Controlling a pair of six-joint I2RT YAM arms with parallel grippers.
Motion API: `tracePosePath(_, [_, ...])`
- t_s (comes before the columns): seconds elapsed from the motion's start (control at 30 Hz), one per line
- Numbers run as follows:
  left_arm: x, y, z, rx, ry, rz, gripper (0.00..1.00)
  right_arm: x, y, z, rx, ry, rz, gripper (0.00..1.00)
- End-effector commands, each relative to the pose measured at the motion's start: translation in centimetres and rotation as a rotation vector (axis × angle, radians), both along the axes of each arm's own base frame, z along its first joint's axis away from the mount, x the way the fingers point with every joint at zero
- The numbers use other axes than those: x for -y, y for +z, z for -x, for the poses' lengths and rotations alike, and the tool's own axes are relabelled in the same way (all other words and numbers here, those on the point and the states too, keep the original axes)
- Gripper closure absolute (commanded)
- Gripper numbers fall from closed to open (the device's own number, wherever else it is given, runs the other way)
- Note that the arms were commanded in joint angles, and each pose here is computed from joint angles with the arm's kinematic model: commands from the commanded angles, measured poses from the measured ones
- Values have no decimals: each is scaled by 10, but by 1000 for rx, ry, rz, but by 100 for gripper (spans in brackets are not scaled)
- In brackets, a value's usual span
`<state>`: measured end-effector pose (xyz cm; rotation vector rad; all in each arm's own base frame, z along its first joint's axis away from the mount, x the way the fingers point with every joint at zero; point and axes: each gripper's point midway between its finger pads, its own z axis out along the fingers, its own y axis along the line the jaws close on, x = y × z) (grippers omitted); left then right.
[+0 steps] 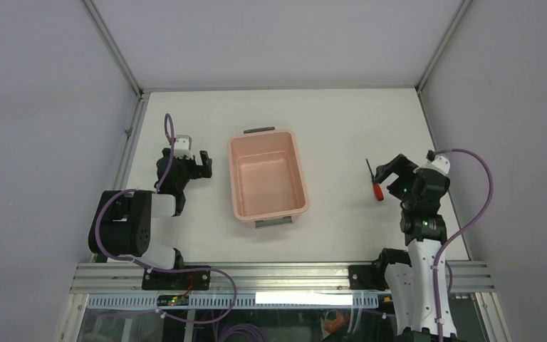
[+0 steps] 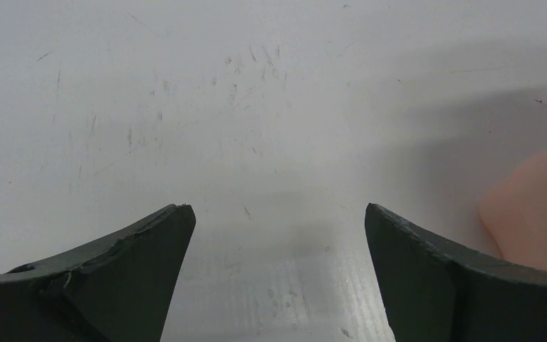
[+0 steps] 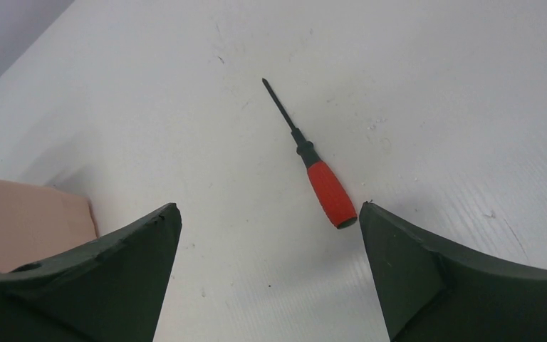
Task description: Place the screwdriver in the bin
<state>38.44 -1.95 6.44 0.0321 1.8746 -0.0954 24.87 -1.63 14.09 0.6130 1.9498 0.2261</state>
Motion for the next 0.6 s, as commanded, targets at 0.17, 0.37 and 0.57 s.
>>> tracePosePath(0.17, [-1,16,-8,60,0,13,1,-7,160,-64,97,214,143,1])
tracePosePath(0.37, [-1,17,-9,61,-1,13,1,3,132,-88,-358,284,91,1])
tracePosePath(0.57, [-1,15,-8,59,0,13,1,17,30,-78,-821,272,98,1])
